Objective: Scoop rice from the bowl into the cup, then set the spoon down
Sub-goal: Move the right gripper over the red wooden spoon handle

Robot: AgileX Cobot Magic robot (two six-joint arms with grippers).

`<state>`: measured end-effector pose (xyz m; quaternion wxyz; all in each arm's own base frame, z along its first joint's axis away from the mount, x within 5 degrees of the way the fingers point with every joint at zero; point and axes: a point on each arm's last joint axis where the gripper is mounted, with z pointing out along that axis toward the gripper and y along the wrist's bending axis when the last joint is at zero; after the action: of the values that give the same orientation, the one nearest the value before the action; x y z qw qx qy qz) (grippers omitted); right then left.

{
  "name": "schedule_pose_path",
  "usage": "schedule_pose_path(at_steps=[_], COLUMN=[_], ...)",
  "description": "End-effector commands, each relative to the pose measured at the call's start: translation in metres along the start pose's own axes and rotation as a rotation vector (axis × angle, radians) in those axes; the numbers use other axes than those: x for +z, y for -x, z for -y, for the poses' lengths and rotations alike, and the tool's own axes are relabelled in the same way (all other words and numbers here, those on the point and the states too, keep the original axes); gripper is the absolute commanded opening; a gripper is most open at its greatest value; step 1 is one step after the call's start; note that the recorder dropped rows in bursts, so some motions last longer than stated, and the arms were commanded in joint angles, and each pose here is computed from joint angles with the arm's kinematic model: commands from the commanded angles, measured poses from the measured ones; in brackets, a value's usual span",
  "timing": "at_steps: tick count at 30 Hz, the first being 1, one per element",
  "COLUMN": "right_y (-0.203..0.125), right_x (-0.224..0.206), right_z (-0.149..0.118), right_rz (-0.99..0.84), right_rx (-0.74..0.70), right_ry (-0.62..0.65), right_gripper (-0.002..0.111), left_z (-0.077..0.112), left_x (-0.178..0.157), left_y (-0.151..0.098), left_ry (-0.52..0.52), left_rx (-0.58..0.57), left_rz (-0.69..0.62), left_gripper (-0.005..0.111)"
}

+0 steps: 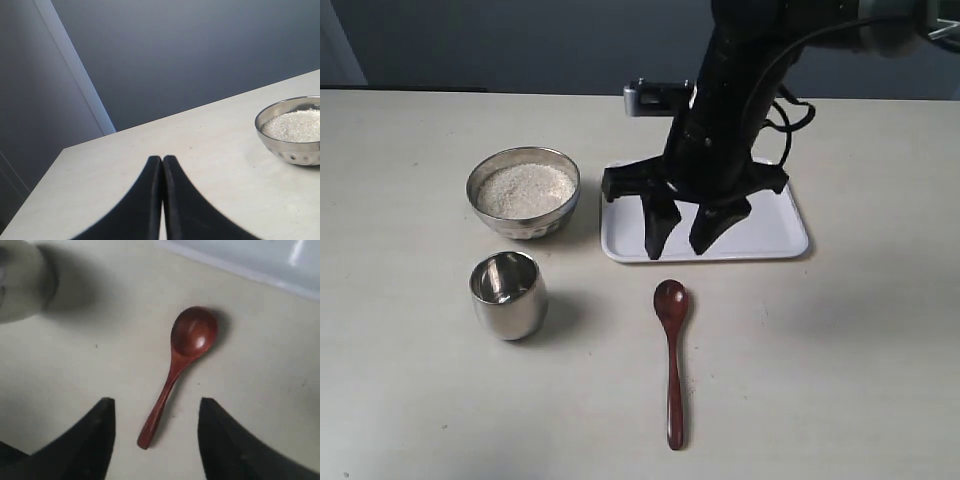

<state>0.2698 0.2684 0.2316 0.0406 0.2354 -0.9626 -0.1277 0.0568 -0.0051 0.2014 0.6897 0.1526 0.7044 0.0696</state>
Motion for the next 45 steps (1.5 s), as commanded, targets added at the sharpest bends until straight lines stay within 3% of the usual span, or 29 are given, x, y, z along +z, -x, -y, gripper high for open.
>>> schedule_pose_path(at_steps=[1,4,8,10,17,27,45], right_y=[-0.015,-0.025,-0.033,-0.037,-0.049,-0.056,-0.054], right_x=[0.017,0.027,0.034,0.037,0.057,0.08,0.102], right_z=[-0.018,-0.03,-0.039,-0.042,-0.041,-0.028,-0.022], right_rz=[-0.063,-0.099,-0.124,-0.135,-0.127,-0.082,-0.12], right_rx=[0.058,0.039,0.037,0.043,0.129,0.211,0.23], right_ry=[-0.011,-0.016,-0.025,-0.035,-0.122,-0.132,-0.161], right_gripper=[0.034,0.038,0.059,0.063,0.062,0.062,0.062], left_z=[0.0,0.0,0.0,0.0,0.0,0.0,0.0], left_x=[-0.001,-0.001,-0.001,-0.001,-0.001,-0.001,-0.001], left_y=[0.001,0.001,0.001,0.001,0.001,0.001,0.001], left_ry=[-0.003,-0.003,-0.003,-0.003,-0.003,-0.003,-0.003], left_rx=[-0.01,-0.01,-0.01,-0.01,-0.01,-0.01,-0.01], left_rz=[0.012,0.012,0.012,0.012,0.012,0.012,0.012], left_gripper=[0.0,0.0,0.0,0.0,0.0,0.0,0.0])
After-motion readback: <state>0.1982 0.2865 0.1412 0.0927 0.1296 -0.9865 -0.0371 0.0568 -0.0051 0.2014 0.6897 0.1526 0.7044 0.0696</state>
